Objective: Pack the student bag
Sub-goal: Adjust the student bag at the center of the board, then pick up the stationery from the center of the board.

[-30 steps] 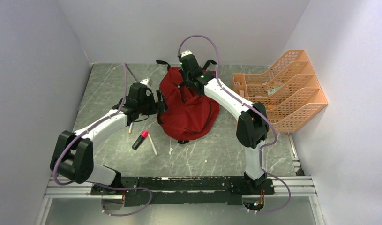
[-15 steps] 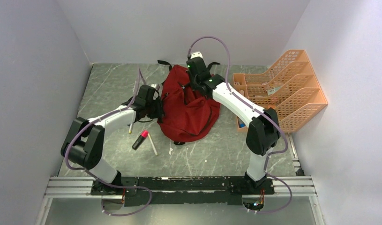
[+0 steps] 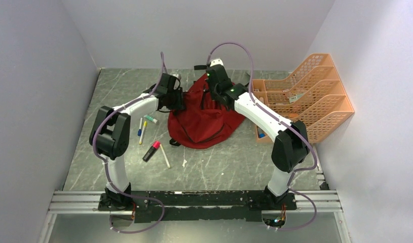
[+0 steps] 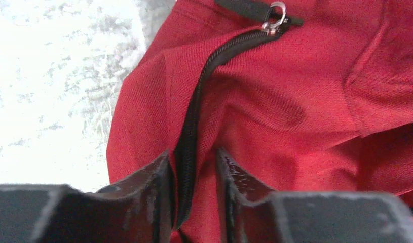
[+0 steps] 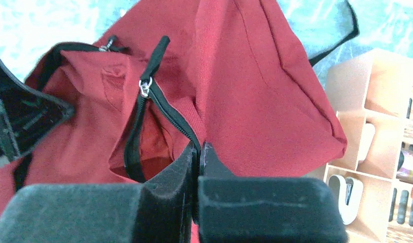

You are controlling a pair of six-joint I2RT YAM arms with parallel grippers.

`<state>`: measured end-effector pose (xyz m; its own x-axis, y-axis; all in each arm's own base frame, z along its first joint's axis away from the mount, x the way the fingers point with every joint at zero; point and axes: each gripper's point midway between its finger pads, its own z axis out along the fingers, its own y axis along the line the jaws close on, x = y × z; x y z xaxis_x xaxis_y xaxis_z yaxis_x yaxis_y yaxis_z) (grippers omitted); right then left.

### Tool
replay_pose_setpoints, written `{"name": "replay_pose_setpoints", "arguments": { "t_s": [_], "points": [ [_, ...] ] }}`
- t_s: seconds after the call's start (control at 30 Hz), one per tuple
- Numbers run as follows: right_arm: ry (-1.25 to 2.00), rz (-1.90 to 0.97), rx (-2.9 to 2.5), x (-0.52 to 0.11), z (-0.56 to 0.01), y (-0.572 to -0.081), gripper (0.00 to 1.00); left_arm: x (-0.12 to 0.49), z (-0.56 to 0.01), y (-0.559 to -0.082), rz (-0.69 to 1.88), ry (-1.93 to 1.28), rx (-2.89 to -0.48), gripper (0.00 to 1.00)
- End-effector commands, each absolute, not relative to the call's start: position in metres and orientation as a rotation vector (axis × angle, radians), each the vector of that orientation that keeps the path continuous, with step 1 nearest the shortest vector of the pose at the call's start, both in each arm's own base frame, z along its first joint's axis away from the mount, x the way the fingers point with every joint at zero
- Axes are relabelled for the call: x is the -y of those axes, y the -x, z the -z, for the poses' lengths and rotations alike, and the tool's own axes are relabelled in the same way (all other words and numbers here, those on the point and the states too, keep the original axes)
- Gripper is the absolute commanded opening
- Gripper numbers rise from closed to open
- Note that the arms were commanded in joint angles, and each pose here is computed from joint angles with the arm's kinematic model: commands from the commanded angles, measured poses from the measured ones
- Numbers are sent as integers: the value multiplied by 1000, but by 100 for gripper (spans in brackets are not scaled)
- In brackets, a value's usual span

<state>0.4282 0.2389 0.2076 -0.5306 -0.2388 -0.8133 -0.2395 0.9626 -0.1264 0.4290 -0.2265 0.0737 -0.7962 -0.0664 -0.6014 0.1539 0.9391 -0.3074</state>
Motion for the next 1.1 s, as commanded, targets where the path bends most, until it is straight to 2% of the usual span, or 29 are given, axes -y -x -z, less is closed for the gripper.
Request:
{"name": "replay_pose_setpoints", "arguments": {
  "t_s": [0.0,0.07,0.23,0.3,0.4,0.47,0.63,0.93,1.07],
  "points": [
    [347,50,-2113,-234,-210,-432,0,216,-111,-451,442,-60,-2358,47],
    [358,71,-2119,-233,-202,-434,0,206,-124,-449,418,-40,-2330,59],
    [357,67,-2138,-237,-188,-437,0,175,-152,-417,341,-4,-2293,64],
    [356,69,-2146,-237,-183,-437,0,152,-156,-400,261,59,-2283,68],
    [356,72,-2153,-237,-178,-438,0,115,-153,-375,161,184,-2285,81],
    [349,64,-2158,-238,-175,-437,0,93,-149,-364,108,269,-2290,85],
    [333,34,-2155,-239,-172,-434,0,73,-133,-359,74,432,-2323,84],
    [315,10,-2157,-239,-168,-429,0,92,-113,-390,177,708,-2319,70],
    [301,8,-2151,-238,-168,-429,0,83,-98,-391,72,862,-2328,67]
  ]
}}
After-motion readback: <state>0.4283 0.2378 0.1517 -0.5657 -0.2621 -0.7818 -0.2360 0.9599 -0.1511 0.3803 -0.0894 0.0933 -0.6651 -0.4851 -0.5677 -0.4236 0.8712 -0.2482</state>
